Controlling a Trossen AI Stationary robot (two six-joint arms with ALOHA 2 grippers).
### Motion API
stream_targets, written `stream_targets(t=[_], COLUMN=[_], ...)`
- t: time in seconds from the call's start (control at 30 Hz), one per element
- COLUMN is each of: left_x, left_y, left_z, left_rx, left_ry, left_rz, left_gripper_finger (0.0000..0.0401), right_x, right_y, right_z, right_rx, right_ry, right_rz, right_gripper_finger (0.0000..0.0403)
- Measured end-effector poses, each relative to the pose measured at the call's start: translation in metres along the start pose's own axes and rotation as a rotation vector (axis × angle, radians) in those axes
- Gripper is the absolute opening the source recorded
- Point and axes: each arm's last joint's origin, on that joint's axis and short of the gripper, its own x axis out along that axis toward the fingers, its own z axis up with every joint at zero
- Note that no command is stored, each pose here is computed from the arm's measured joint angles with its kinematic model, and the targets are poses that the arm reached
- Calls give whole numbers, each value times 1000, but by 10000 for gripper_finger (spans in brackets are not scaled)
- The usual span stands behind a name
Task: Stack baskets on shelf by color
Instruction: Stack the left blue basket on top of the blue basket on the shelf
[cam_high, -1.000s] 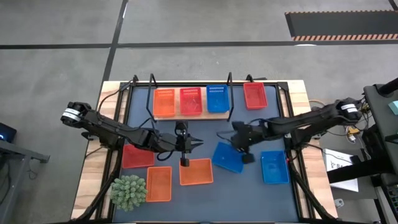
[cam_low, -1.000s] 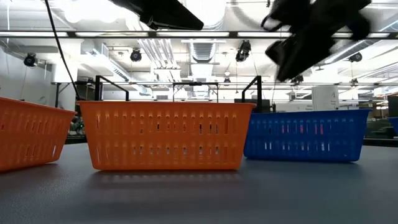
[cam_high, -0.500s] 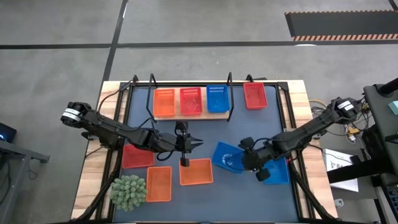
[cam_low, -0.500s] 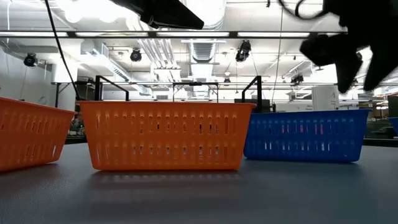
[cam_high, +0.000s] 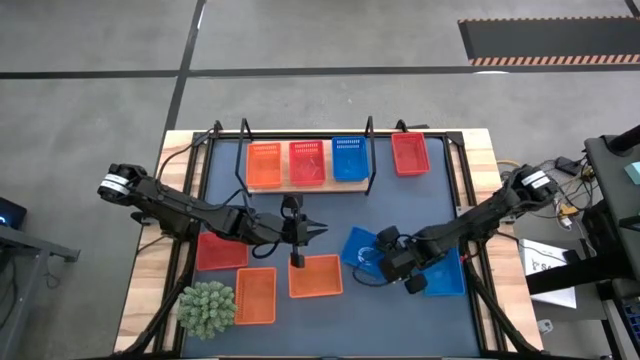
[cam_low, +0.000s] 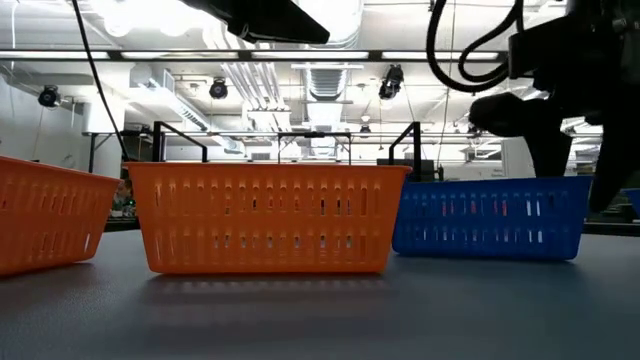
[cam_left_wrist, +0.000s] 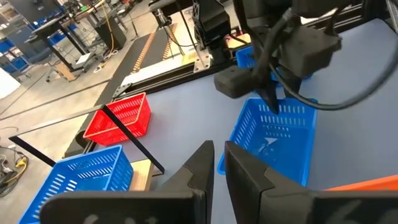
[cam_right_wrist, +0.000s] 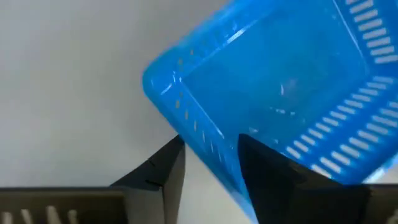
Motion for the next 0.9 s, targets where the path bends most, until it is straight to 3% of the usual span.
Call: stream_targets(t=[0.33,0.67,0.9], left_x=[-1,-26,-62], left_y=[2,22,44], left_z=[3,18,37], left_rx=[85,105,68], left_ry=[-6,-24,-127], left_rz=[13,213,267], left_gripper_finger=[22,22,22], right_x=[6,-38,-77], right_y=[-1,-8,-31], right_z=[28,58,81], right_rx=[-63,99,169], right_ry=[5,-29,-115], right_rz=[41,-2,-195], right_gripper_finger=[17,9,9])
